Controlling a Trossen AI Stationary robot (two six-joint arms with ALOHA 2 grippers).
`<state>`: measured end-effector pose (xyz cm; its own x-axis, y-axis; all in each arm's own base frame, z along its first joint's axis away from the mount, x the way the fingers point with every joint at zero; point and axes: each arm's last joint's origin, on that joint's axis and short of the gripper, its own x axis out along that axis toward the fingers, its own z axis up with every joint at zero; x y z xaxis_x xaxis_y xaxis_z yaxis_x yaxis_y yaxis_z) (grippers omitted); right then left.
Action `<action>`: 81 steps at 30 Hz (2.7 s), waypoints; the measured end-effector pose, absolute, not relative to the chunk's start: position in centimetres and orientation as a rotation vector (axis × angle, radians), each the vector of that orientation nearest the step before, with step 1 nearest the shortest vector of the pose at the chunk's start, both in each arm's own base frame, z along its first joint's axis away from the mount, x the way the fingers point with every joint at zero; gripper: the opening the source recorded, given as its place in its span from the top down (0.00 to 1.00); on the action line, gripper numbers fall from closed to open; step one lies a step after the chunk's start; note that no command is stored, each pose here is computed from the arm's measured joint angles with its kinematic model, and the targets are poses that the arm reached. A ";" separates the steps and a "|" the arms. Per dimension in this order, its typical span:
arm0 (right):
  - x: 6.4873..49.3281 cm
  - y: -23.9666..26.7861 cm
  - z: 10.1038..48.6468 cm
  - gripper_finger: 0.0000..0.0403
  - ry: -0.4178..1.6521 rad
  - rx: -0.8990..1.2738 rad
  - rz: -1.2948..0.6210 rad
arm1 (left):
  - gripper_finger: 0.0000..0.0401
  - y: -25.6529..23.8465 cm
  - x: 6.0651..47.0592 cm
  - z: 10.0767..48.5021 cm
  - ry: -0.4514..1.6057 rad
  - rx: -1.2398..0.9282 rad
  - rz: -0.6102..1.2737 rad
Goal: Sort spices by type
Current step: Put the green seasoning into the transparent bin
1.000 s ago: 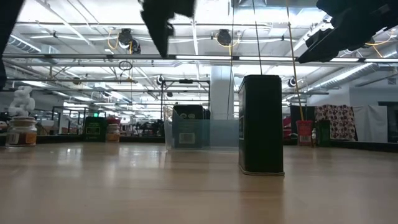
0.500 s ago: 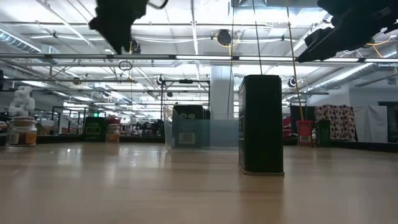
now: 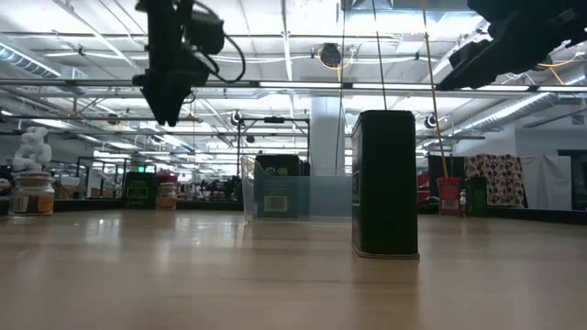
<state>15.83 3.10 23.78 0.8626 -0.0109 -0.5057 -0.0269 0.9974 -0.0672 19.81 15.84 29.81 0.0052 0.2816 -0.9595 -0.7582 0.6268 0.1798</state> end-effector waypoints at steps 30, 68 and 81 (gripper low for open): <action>16.4 2.5 21.7 0.61 0.411 -0.082 -0.024 | 0.50 22.3 20.4 21.4 1.989 0.019 0.476; 16.5 0.1 21.6 0.61 0.433 -0.124 -0.141 | 0.50 23.9 18.2 18.4 1.930 -0.051 0.420; 16.5 0.1 21.6 0.61 0.433 -0.124 -0.141 | 0.50 23.6 18.0 18.6 1.933 -0.090 0.374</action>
